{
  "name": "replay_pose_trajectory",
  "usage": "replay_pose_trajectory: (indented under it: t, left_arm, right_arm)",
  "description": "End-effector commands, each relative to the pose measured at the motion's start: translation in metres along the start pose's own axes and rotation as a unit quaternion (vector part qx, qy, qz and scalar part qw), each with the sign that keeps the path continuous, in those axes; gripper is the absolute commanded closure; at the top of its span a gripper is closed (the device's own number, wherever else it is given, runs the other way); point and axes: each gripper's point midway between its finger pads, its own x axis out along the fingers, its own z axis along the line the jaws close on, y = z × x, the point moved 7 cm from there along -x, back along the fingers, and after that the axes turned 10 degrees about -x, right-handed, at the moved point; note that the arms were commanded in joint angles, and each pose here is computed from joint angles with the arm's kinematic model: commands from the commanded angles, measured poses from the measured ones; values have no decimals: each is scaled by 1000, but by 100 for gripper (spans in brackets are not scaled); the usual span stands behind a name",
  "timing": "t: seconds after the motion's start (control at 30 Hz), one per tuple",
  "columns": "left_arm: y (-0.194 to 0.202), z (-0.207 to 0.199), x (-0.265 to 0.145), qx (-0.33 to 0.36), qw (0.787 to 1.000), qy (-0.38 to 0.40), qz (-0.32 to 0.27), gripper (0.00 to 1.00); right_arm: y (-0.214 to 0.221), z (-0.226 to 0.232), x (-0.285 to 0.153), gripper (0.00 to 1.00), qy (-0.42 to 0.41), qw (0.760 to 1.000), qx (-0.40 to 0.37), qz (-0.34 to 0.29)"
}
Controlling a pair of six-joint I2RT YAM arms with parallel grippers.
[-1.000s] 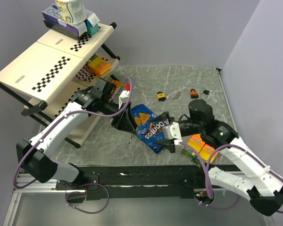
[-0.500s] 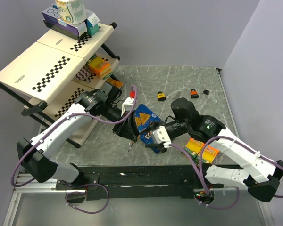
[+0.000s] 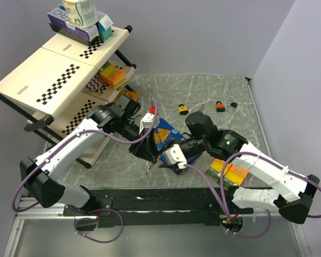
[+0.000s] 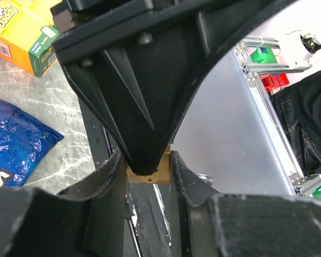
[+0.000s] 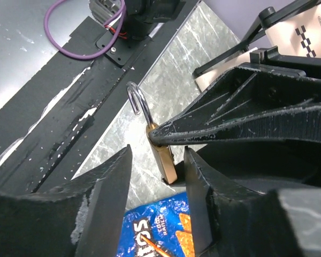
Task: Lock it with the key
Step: Lock the lock.
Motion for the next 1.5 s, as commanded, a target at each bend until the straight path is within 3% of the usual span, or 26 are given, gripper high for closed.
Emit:
replay_pose_trajectory:
  t: [0.0,0.27,0.5,0.6,0.63,0.7,0.73,0.77,0.87,1.03,1.2,1.47]
  left_arm:
    - [-11,-10,3,29,999,32,-14,99]
    - [-12,-8,4,19,999,37,-16,99]
    - [-11,-11,2,21,999,29,-14,99]
    - [-12,-11,-1,20,1000,14,-13,67]
    - [-13,-9,-5,18,1000,5,-19,46]
    - [-12,-9,-13,-5,999,-10,-34,31]
    - [-17,-1,-24,2,998,-32,-56,14]
    - [-18,-1,-31,-23,996,-43,-71,12]
    - [-23,-3,-59,-20,988,-97,-119,11]
    - [-12,1,-75,-41,971,-189,-143,5]
    - [10,2,-67,-73,972,-177,-139,9]
    - [23,8,-51,-73,975,-165,-128,21]
  right_arm:
    - [-11,-19,0,51,21,999,-43,0]
    - [-8,-14,6,64,6,998,-53,14]
    - [-5,-13,5,100,5,997,-69,25]
    - [-6,-11,3,100,7,998,-59,29]
    - [-7,-10,2,100,6,998,-56,29]
    - [-7,-9,-1,100,10,998,-41,35]
    - [-8,-8,-3,100,12,999,-32,39]
    - [-8,-8,-6,100,18,999,-21,44]
    - [-3,-6,-17,100,30,997,42,62]
    - [4,-3,-35,100,47,983,167,63]
    - [14,2,-42,100,44,957,279,60]
    - [11,-1,-36,100,6,935,353,31]
